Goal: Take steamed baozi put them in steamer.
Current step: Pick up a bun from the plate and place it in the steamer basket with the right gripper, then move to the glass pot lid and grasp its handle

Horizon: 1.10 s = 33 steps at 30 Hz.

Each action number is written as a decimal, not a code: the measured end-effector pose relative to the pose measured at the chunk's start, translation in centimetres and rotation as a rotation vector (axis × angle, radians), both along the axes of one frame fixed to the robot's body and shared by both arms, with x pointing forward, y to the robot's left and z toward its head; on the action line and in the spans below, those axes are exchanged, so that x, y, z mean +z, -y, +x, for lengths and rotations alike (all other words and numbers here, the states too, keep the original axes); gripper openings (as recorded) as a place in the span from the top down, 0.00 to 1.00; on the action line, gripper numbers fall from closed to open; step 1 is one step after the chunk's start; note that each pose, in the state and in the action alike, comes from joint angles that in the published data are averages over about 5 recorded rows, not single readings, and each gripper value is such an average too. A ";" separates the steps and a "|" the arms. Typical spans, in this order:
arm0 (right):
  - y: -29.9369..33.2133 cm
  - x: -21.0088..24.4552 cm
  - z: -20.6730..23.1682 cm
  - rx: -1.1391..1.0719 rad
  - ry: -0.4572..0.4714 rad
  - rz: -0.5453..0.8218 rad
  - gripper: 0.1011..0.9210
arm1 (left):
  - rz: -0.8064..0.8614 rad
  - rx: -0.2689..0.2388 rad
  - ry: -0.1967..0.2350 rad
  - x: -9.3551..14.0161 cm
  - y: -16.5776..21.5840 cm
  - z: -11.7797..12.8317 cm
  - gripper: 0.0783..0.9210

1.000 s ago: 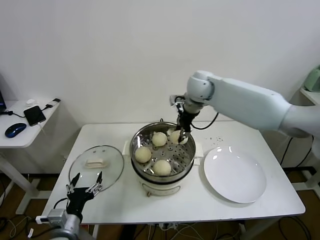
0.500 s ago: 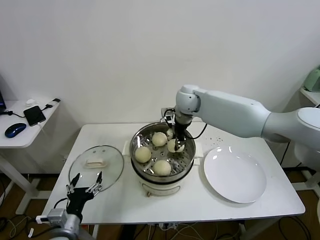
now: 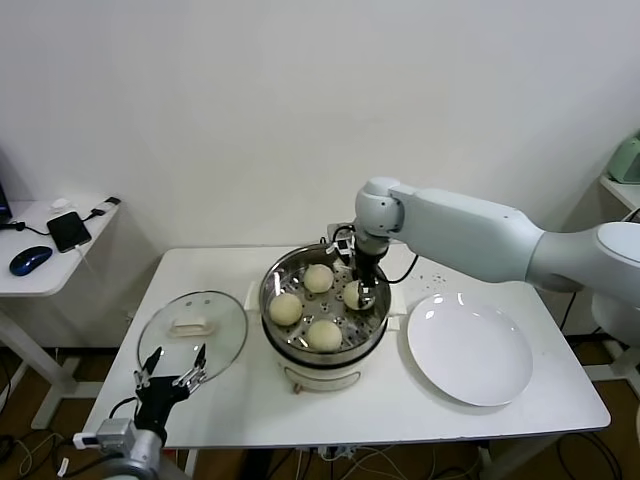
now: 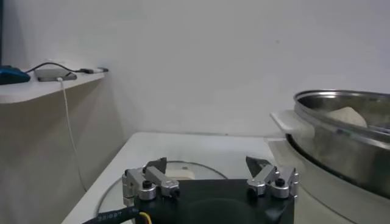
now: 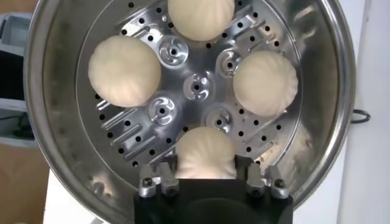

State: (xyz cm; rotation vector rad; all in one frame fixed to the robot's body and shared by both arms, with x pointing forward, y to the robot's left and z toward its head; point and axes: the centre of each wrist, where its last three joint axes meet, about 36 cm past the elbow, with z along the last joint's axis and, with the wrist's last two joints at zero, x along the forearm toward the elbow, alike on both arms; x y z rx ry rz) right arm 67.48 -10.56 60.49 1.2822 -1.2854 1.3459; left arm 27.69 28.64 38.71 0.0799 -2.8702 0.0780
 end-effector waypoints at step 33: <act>18.3 0.5 -7.4 -0.306 0.490 1.075 0.12 | 0.012 0.117 0.143 -0.8 0.1 0.9 0.12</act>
